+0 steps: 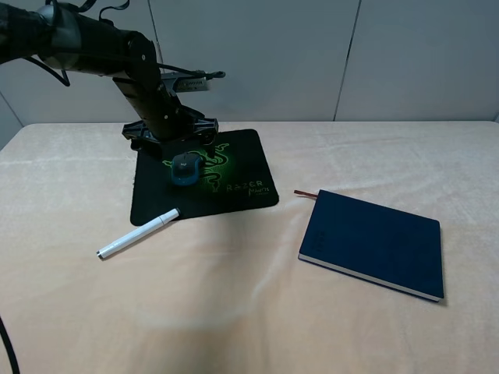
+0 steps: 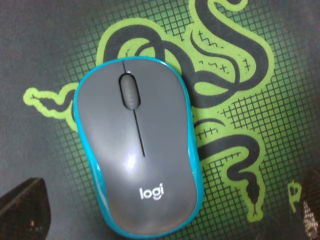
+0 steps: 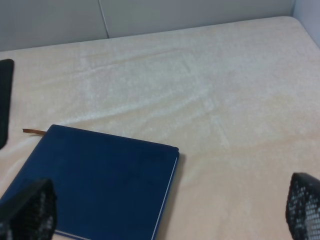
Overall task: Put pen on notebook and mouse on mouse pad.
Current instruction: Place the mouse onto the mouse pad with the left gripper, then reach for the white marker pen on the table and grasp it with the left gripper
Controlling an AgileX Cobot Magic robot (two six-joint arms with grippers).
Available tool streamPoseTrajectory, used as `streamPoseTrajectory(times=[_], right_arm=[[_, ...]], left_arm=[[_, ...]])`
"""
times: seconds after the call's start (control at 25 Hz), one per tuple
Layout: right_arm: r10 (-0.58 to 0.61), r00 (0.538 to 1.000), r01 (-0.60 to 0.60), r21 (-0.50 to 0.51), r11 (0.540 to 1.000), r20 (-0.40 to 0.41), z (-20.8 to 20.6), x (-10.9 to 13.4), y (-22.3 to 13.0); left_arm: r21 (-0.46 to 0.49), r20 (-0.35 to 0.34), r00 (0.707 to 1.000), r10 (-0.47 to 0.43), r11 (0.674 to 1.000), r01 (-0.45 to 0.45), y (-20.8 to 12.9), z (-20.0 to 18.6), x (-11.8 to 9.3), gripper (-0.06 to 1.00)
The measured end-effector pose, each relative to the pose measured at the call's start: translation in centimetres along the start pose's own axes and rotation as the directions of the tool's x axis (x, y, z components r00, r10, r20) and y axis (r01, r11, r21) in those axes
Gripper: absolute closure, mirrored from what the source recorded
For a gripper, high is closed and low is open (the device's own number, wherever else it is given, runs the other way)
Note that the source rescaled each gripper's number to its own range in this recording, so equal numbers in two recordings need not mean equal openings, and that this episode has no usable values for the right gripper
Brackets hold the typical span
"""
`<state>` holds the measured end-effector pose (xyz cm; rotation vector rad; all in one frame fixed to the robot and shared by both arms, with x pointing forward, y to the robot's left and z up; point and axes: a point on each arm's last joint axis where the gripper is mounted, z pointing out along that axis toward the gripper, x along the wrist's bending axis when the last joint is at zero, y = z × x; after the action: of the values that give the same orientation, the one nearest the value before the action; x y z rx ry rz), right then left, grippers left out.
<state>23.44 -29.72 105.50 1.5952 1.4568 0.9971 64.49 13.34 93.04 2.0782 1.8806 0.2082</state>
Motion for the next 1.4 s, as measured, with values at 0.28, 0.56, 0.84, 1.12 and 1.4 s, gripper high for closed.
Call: streamPoseTrajectory(times=[0.28,0.56,0.84,1.12,1.4], right_arm=[[0.0,1.0,0.0,0.0,1.0,0.0,0.0,0.0,0.0],[0.0,1.0,0.0,0.0,1.0,0.0,0.0,0.0,0.0],[0.0,1.0,0.0,0.0,1.0,0.0,0.0,0.0,0.0],[0.0,1.0,0.0,0.0,1.0,0.0,0.0,0.0,0.0],[0.0,1.0,0.0,0.0,1.0,0.0,0.0,0.0,0.0]], left_arm=[[0.093,-0.025,1.0,0.011,0.996,-0.008,-0.8,-1.0,0.2,-0.05],[0.079,-0.016,0.998,0.055,0.995,-0.054,-0.7,-7.1,0.1,-0.05],[0.113,-0.016,0.994,0.112,0.988,-0.11,-1.7,-12.0,0.4,-0.05],[0.237,-0.019,0.982,0.188,0.955,-0.178,-3.0,-12.7,0.7,-0.05],[0.384,-0.026,0.981,0.191,0.908,-0.166,-6.3,-10.0,1.7,-0.05]])
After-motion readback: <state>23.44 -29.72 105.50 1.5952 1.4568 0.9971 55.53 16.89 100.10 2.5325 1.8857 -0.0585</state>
